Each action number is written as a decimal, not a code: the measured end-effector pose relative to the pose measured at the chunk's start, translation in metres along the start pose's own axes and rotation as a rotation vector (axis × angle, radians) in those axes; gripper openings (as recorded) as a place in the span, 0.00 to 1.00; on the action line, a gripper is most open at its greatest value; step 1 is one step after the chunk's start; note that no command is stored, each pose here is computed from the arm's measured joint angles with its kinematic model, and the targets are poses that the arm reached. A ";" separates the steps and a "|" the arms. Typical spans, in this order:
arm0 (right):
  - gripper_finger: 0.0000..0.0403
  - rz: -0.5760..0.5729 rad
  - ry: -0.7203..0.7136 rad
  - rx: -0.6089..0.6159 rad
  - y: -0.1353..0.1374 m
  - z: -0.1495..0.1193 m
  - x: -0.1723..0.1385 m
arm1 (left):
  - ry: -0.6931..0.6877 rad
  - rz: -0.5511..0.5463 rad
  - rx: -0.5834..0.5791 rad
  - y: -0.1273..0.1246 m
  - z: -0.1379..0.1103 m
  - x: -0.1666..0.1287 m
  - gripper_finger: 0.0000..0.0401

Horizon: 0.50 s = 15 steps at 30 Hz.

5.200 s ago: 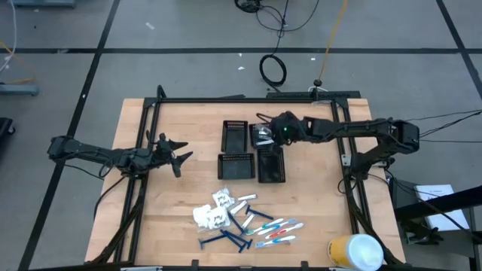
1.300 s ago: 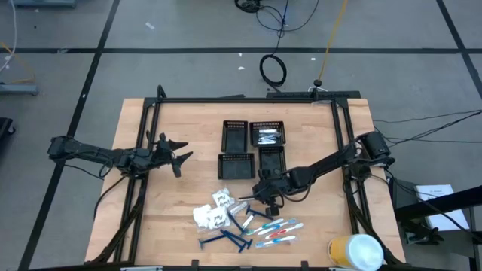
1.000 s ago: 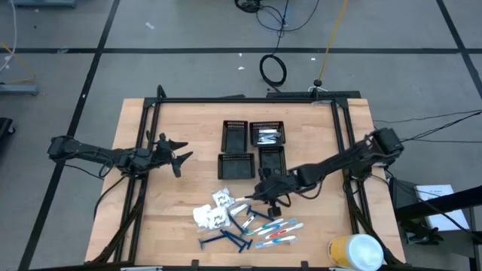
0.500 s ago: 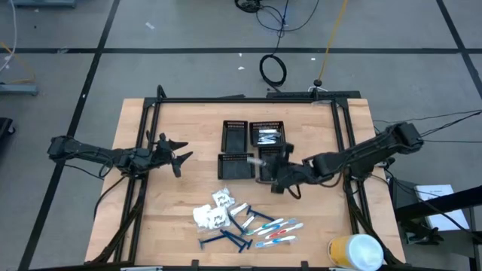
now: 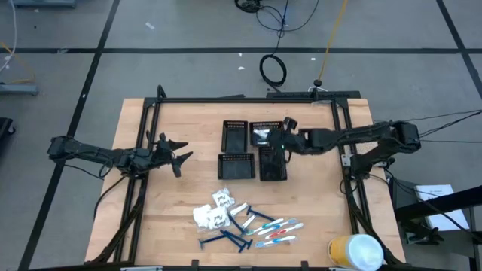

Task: Pick & Place Travel size toiletries
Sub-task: Put the silver nail cutter into the top right black bin

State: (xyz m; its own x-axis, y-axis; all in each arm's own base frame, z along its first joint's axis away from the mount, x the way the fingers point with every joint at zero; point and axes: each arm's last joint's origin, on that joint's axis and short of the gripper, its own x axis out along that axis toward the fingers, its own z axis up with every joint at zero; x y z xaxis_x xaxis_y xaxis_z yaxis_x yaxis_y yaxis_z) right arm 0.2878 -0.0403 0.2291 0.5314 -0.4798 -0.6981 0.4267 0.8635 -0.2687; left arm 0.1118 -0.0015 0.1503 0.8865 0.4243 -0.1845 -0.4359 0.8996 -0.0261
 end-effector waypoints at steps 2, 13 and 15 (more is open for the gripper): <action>0.08 -0.015 0.022 0.020 -0.010 -0.004 0.007 | -0.001 0.000 0.000 0.000 0.000 0.000 0.52; 0.15 0.036 0.000 0.142 -0.026 -0.038 0.036 | 0.000 0.000 0.000 0.000 0.000 0.000 0.52; 0.19 0.034 0.000 0.146 -0.027 -0.039 0.037 | 0.000 0.000 0.000 0.000 0.000 0.000 0.52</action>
State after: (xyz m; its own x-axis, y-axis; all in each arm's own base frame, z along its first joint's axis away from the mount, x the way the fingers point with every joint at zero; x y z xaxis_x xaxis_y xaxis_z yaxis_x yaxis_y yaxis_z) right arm 0.2675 -0.0751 0.1848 0.5471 -0.4510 -0.7051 0.5103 0.8475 -0.1461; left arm 0.1118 -0.0015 0.1503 0.8864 0.4246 -0.1843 -0.4363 0.8994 -0.0261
